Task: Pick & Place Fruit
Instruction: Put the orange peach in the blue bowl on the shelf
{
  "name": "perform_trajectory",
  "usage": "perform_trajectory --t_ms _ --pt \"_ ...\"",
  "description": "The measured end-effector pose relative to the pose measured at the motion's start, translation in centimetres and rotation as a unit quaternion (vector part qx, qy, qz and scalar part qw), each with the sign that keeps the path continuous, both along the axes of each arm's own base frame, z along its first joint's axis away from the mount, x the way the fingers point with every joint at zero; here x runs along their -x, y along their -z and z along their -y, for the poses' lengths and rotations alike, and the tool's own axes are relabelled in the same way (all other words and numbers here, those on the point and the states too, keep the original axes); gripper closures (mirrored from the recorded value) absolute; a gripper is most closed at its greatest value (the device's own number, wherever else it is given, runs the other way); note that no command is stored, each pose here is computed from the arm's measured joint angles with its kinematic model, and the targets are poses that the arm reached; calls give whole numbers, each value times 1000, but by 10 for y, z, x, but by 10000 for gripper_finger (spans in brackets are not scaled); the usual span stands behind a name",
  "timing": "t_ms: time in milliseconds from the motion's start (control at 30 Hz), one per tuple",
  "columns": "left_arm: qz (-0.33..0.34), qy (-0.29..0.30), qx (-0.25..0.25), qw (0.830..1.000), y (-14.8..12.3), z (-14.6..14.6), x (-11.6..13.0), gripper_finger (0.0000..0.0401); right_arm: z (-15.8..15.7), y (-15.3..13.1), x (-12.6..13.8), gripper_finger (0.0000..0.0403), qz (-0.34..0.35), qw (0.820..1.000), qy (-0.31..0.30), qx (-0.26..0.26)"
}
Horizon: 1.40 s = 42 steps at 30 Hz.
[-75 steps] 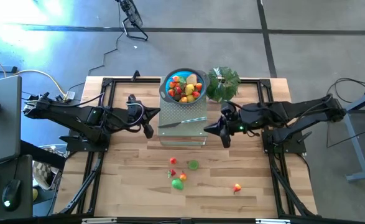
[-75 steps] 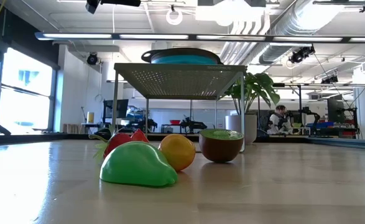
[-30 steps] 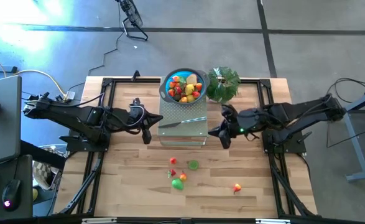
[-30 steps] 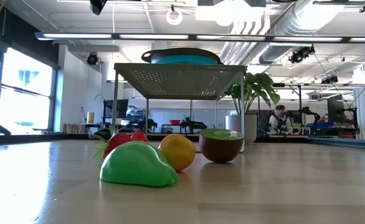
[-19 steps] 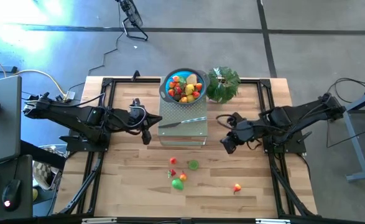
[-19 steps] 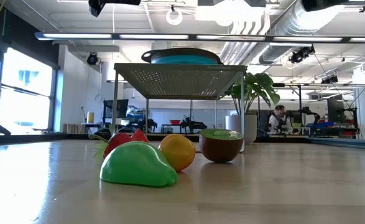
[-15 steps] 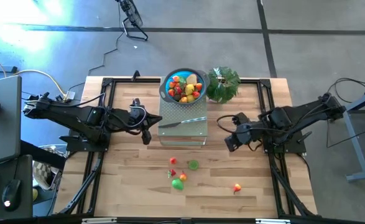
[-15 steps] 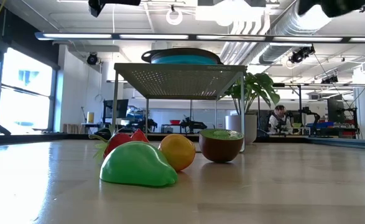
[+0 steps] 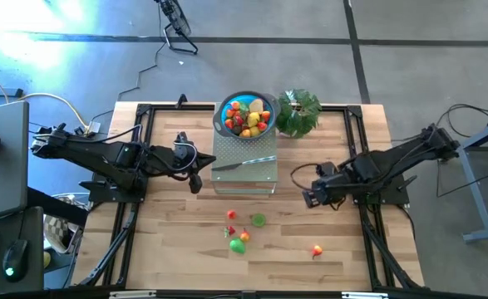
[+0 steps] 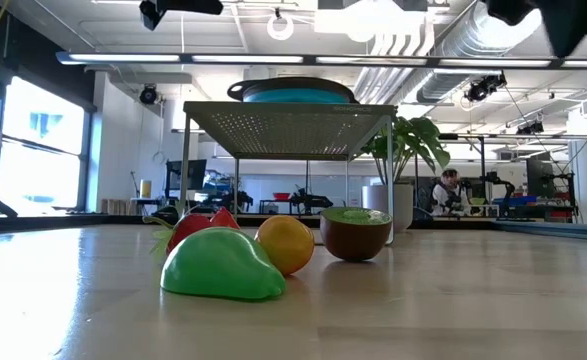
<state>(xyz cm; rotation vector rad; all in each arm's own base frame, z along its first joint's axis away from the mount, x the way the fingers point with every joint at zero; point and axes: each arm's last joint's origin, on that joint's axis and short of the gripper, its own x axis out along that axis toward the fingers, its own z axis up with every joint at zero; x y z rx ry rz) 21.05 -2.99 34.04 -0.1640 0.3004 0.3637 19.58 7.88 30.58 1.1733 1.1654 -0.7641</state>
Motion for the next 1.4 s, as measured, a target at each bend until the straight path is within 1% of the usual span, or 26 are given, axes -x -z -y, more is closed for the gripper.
perform_trajectory --t_ms 133,400,567,633,700,767,833,1033,1133,1200,1267,1333,1400 --pt "-3 -3 8 1000 1 0 0 401 -17 8 -1 401 -35 999 8 -27" --pt "-5 -3 8 1000 1 0 1 401 -58 23 5 401 -82 995 28 -46" --pt "-5 -3 8 1000 1 0 1 401 -77 34 8 400 -109 994 13 -30" --pt "-5 -3 8 1000 1 0 1 401 -82 39 7 393 -121 992 7 -26" --pt "-5 -3 8 1000 1 0 1 401 -85 45 5 376 -138 990 4 -29" --pt "-5 -3 8 1000 1 0 1 401 -88 50 2 348 -152 988 4 -27" --pt "-6 -4 8 1000 2 0 1 401 -91 56 -1 312 -162 987 1 -23" --pt "-17 -4 5 1000 4 0 1 401 -99 76 -9 187 -194 981 -10 -2" --pt "-17 -4 5 1000 4 0 1 401 -106 83 -12 143 -201 979 -17 -20" --pt "-17 -4 5 1000 4 0 2 401 -112 86 -15 129 -188 981 -26 -34" --pt "-17 -4 5 1000 4 0 2 401 -117 87 -18 124 -163 986 -28 -37" --pt "-17 -4 5 1000 4 0 1 401 -123 89 -18 126 -132 991 -19 -25" --pt "-17 -4 5 1000 4 0 2 401 -125 91 -19 131 -117 993 1 -10"
